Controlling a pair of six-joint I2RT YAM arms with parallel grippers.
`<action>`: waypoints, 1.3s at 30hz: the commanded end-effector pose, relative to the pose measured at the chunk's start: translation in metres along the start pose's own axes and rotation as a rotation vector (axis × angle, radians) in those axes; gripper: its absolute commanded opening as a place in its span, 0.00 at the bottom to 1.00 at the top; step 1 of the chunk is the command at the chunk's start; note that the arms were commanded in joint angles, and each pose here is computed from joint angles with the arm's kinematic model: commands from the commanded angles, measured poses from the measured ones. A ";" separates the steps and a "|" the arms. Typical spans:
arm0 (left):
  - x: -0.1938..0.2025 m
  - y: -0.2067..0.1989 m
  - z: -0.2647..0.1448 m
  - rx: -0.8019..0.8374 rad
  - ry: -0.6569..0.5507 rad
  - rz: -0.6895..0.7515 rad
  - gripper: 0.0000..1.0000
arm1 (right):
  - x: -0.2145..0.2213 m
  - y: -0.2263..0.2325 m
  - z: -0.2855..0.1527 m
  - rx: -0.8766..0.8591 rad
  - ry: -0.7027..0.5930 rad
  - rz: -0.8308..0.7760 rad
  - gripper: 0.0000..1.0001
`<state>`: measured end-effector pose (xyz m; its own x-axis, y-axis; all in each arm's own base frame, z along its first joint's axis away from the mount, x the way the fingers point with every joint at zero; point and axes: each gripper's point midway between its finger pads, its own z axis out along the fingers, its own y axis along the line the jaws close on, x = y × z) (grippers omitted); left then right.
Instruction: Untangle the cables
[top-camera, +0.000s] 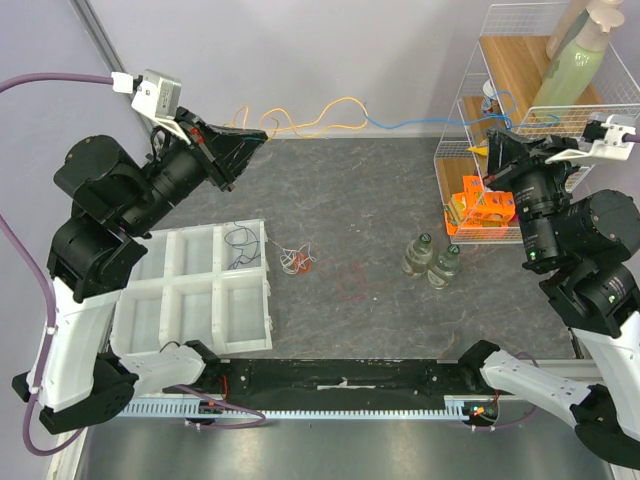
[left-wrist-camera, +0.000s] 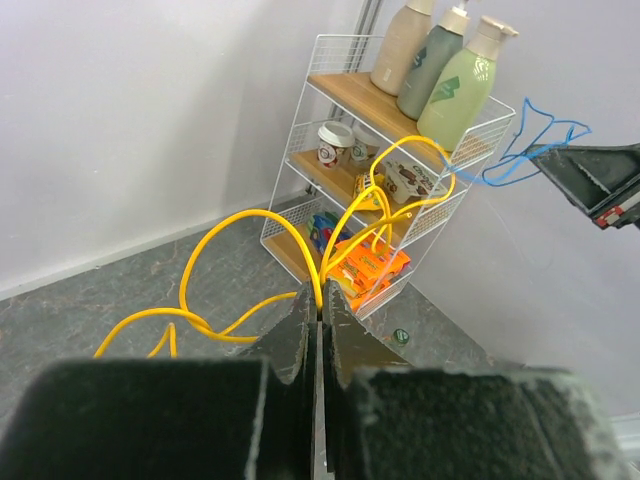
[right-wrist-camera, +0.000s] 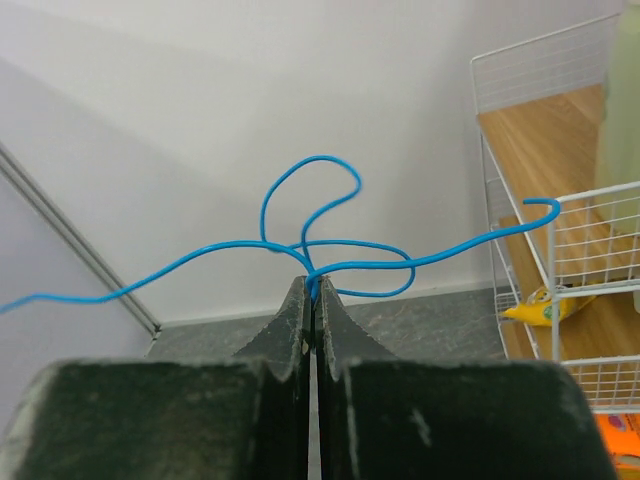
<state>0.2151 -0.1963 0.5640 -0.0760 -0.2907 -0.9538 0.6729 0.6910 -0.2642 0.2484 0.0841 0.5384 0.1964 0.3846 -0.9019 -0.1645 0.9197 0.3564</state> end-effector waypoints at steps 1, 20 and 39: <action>-0.006 -0.002 0.002 0.018 -0.030 0.034 0.02 | -0.012 -0.010 -0.001 0.046 -0.017 -0.055 0.00; -0.026 0.068 -0.035 -0.387 -0.118 0.117 0.02 | -0.082 -0.066 -0.045 0.259 -0.133 -0.189 0.00; 0.199 0.125 -0.126 -0.953 0.576 -0.320 0.02 | -0.031 -0.031 -0.002 0.144 -0.026 -0.258 0.00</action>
<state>0.2339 -0.0946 0.3987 -0.4105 -0.2864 -0.8657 -0.0521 0.9552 -0.2912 0.2341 0.0312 0.5590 0.2509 0.1694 -0.9531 0.0551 0.9805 0.1887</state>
